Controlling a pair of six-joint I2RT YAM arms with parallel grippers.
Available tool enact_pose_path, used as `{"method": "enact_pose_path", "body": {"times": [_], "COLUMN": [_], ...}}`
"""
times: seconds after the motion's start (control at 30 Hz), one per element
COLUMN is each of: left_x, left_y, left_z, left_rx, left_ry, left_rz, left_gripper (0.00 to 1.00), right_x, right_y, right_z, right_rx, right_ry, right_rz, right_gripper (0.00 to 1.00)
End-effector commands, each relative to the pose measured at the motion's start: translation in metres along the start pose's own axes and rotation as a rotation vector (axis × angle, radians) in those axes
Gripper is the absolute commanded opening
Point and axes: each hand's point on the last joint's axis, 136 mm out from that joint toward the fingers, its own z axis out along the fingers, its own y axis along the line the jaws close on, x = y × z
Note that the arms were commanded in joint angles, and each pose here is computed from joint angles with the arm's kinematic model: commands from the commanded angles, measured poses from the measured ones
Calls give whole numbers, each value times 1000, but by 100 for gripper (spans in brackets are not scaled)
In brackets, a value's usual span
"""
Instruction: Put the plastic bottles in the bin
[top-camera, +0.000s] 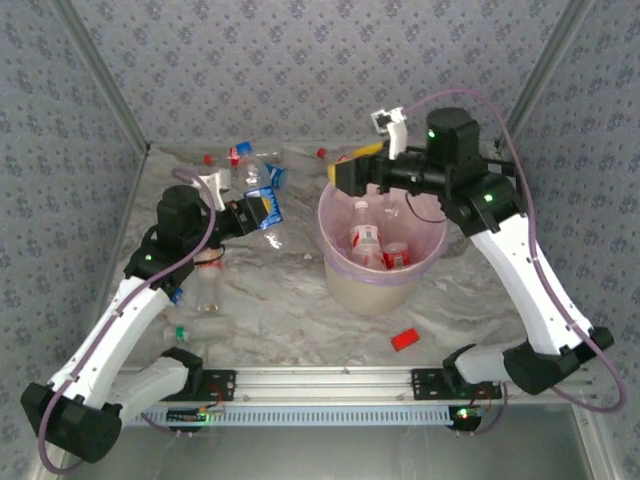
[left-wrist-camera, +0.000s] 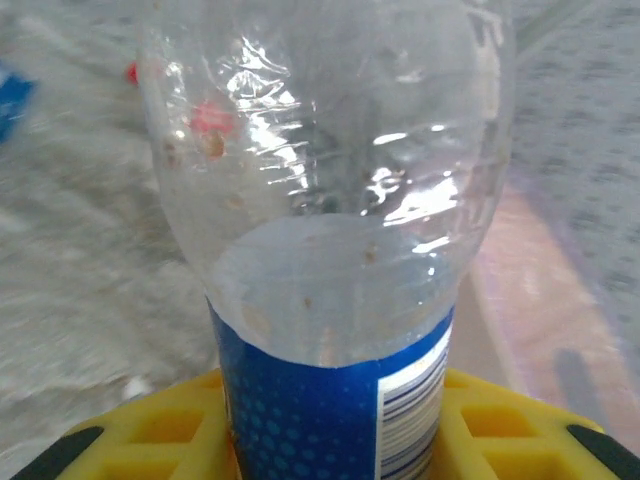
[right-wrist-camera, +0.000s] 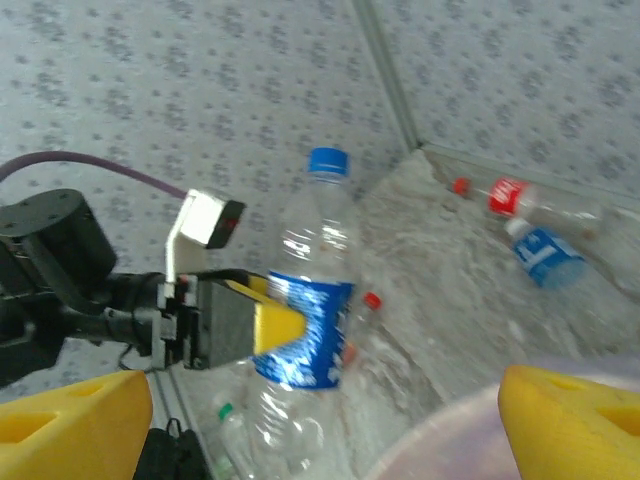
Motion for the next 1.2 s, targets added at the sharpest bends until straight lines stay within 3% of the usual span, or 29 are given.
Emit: {"method": "enact_pose_path", "body": {"times": [0.0, 0.13, 0.5, 0.57, 0.73, 0.8, 0.97, 1.07, 1.17], "left_x": [-11, -8, 4, 2, 1, 1, 3, 4, 12], "left_y": [-44, -53, -68, -66, -60, -60, -56, -50, -39], "left_z": [-5, -7, 6, 6, 7, 7, 1, -4, -13], "left_rx": [204, 232, 241, 229, 197, 192, 165, 132, 89], "left_ry": [-28, -17, 61, 50, 39, 39, 26, 21, 21], "left_rz": [116, 156, 228, 230, 224, 219, 221, 217, 201], "left_gripper": [35, 35, 35, 35, 35, 37, 46, 68, 77], "right_x": [-7, 5, 30, 36, 33, 32, 24, 12, -9], "right_y": [14, 6, 4, 2, 7, 4, 5, 8, 8], "right_z": [28, 61, 111, 115, 115, 116, 119, 115, 103], "right_rx": [-43, -36, -76, -82, -99, -90, -109, -117, -116], "right_ry": [16, 108, 232, 255, 244, 240, 209, 177, 121], "right_rz": [-24, 7, 69, 82, 80, 81, 80, 68, 48], "right_gripper": [92, 100, 100, 93, 66, 60, 52, 52, 50]}}
